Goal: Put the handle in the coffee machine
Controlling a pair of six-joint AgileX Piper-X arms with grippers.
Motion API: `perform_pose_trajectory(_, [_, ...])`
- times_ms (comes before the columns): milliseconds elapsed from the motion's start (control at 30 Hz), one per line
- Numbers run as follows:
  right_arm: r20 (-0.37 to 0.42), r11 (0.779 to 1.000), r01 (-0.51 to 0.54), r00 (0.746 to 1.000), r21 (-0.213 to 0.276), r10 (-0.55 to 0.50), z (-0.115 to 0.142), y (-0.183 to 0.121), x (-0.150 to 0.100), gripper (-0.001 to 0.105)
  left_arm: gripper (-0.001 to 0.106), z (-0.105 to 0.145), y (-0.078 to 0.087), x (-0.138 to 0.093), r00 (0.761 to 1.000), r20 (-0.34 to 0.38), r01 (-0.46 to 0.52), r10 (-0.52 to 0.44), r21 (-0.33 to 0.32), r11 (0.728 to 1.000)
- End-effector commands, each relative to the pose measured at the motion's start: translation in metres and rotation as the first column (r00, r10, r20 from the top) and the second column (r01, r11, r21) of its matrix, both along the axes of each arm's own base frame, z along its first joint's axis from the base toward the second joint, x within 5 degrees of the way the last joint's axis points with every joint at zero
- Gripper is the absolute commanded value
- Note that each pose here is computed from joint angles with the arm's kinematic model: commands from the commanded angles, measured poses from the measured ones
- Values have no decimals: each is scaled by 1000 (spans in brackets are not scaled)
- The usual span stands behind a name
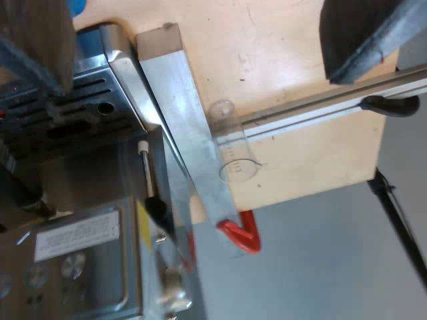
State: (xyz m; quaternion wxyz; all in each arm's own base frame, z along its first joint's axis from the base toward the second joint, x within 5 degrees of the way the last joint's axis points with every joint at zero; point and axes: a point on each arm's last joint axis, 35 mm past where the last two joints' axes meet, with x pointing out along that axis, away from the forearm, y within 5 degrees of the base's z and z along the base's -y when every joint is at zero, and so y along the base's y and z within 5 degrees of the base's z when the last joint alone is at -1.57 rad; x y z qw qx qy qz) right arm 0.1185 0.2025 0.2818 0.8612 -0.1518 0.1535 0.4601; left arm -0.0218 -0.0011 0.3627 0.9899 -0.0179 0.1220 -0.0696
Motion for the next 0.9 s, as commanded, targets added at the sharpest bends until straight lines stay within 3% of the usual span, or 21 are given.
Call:
perform_pose_trajectory(33, [7,999,-28,1000,19,28,6,0,0,47,76,-9,-1,7,1000,-26,-6,6,-6,1000])
perform_pose_trajectory(167, [59,1000,21,998,0,-21,18,0,3,47,76,-23,-2,16,997,-76,6,-7,-9,1000])
perform_pose_trajectory(333, [180,989,136,976,-66,-122,50,-2,10,47,76,-33,-3,19,991,-132,14,-15,-11,1000])
perform_pose_trajectory(400, [183,987,145,974,-65,-131,54,-3,12,47,76,-38,-3,22,989,-144,14,-15,-11,1000])
perform_pose_trajectory(567, [176,958,280,948,-63,-265,82,-27,40,47,76,-48,-3,28,983,-181,13,-15,-9,1000])
perform_pose_trajectory(667, [172,942,335,930,-34,-324,94,-45,53,47,76,-50,-3,29,983,-185,13,-15,-9,1000])
perform_pose_trajectory(800, [172,898,441,883,17,-437,105,-78,63,47,76,-50,-3,29,983,-184,18,-20,-11,1000])
perform_pose_trajectory(900, [172,879,475,864,35,-474,109,-88,64,47,76,-50,-4,29,982,-184,33,-36,-18,999])
